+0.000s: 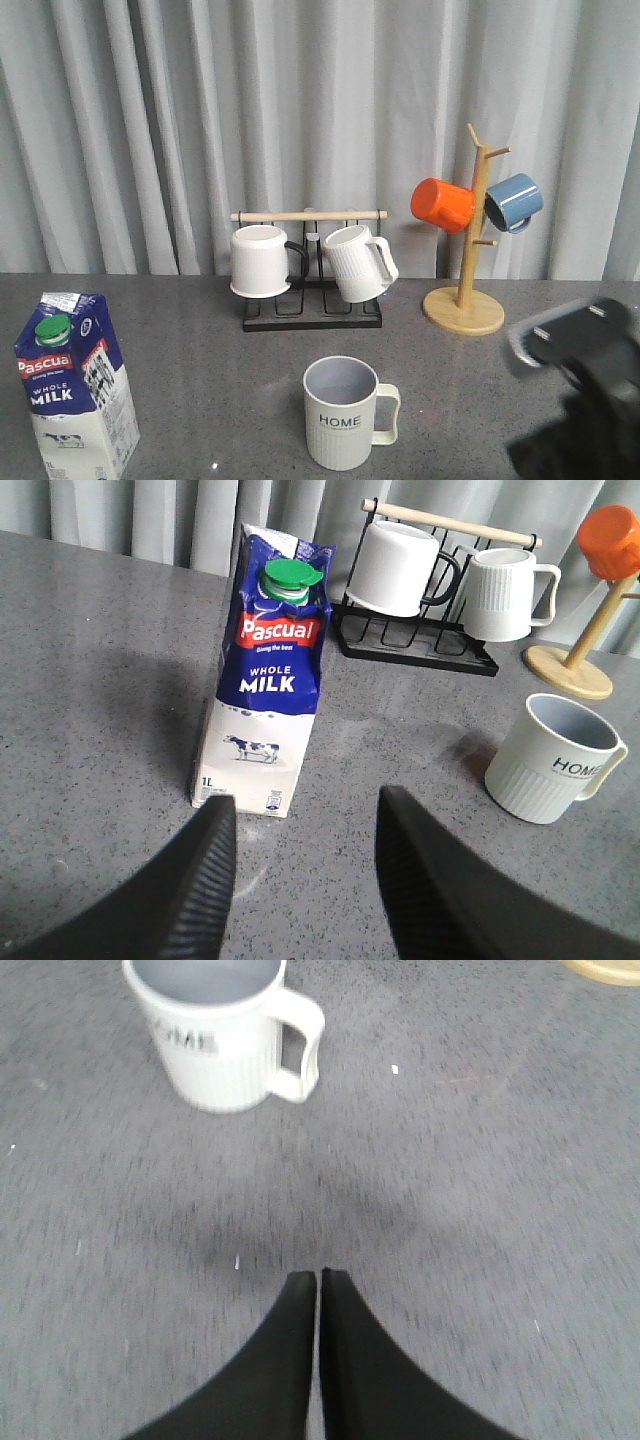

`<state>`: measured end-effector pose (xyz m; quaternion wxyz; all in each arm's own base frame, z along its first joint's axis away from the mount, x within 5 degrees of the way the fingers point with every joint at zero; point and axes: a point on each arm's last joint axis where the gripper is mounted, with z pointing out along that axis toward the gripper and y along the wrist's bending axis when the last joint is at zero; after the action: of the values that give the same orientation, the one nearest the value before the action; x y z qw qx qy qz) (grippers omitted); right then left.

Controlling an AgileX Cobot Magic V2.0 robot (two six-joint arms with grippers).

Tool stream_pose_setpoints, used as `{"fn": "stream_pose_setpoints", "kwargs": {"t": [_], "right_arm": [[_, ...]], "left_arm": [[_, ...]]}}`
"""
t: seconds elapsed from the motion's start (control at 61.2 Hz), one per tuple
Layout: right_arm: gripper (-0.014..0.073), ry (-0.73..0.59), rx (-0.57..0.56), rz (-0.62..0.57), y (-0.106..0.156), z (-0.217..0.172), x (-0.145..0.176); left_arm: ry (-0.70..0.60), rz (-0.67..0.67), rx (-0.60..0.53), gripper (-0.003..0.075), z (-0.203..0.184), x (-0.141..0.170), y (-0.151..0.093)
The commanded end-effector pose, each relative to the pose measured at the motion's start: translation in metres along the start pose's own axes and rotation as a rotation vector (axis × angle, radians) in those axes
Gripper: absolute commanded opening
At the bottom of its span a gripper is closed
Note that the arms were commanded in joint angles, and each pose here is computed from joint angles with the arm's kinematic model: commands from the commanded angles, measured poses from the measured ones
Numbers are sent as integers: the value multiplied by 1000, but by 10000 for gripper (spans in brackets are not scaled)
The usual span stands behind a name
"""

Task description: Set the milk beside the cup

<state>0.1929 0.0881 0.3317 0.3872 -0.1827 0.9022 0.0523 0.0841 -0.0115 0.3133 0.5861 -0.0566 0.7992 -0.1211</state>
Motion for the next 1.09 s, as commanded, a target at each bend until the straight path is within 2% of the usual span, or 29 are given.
{"fn": "stream_pose_setpoints", "kwargs": {"t": [0.0, 0.163, 0.31, 0.555, 0.686, 0.816, 0.914, 1.078], "right_arm": [[-9, -119, 2, -26, -3, -27, 15], [-9, -162, 32, -57, -9, -41, 62], [-8, -163, 30, -50, -9, -40, 94], [-5, -120, 26, -35, -9, -28, 123], [-5, -103, 24, -35, -8, -25, 128], [-5, -104, 23, -31, -8, -25, 128], [-5, -103, 21, -28, -8, -25, 128], [-5, -104, 18, -23, -8, -25, 128]], "left_arm": [[-41, -4, 12, 328, -1, -11, -3], [72, -4, -1, 329, 6, -9, -3], [118, 72, 2, 362, 15, -32, -9], [206, 143, 16, 552, 32, -84, -23], [250, 169, 23, 617, 41, -109, -30], [301, 306, 53, 613, 50, -138, -38], [330, 310, 67, 603, 57, -152, -42], [308, 315, 72, 580, 58, -166, -46]]}}
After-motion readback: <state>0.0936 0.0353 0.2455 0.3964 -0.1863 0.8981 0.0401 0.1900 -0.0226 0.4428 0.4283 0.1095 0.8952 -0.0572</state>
